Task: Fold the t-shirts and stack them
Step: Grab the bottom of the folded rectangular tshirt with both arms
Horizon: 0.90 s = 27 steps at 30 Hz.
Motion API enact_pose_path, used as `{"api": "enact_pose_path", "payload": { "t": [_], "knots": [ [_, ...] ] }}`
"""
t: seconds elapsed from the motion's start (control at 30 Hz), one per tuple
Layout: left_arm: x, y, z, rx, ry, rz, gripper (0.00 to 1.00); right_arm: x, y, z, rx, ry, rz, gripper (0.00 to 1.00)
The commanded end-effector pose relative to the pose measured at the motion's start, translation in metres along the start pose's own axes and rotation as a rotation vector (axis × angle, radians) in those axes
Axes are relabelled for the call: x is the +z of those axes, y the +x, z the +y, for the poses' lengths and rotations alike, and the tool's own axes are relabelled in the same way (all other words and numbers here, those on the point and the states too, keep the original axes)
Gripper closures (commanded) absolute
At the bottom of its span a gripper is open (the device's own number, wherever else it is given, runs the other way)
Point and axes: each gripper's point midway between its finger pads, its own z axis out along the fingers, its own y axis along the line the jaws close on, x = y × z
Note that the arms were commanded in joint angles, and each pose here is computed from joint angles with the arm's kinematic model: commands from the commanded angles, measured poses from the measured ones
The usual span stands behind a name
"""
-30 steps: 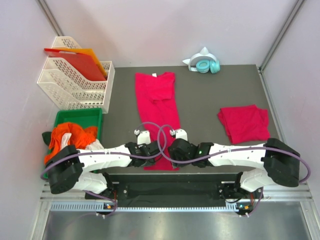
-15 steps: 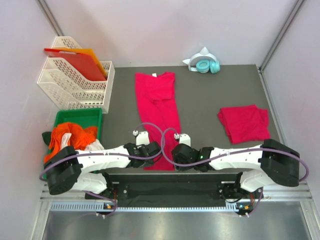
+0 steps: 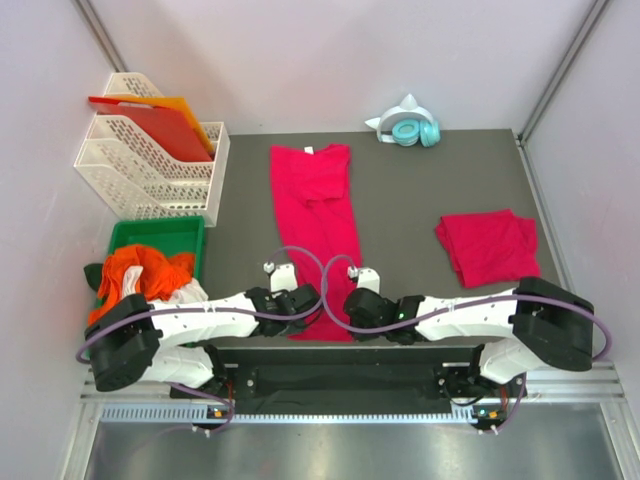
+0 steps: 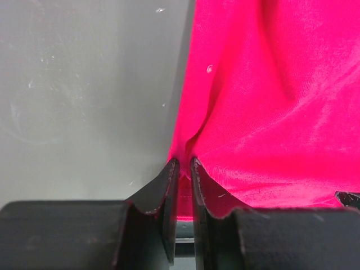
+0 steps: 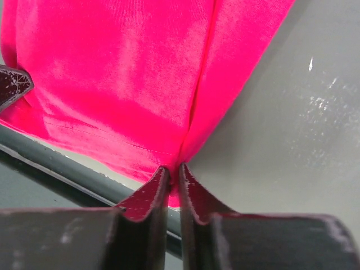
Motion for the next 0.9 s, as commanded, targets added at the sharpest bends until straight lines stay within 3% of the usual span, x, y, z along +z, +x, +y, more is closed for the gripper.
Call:
{"api": "enact_pose_path", "payload": {
  "t": [0.0,0.3,0.6,0.87],
  "knots": [
    [0.0,0.01,0.001,-0.019,0.019,0.036,0.82,-0.004,0.041,-0.031,-0.049,0.092,0.124,0.97],
    [-0.006,0.01,-0.007,-0.043,0.062,0.044,0.7,-0.008,0.042,-0.032,-0.065,0.116,0.13,1.0],
    [-0.017,0.005,0.019,-0.071,-0.015,0.014,0.66,-0.006,0.038,-0.026,-0.085,0.115,0.125,1.0],
    [-0.03,-0.004,0.024,-0.115,0.028,-0.023,0.63,-0.003,0.036,-0.02,-0.103,0.112,0.132,1.0]
  ]
}}
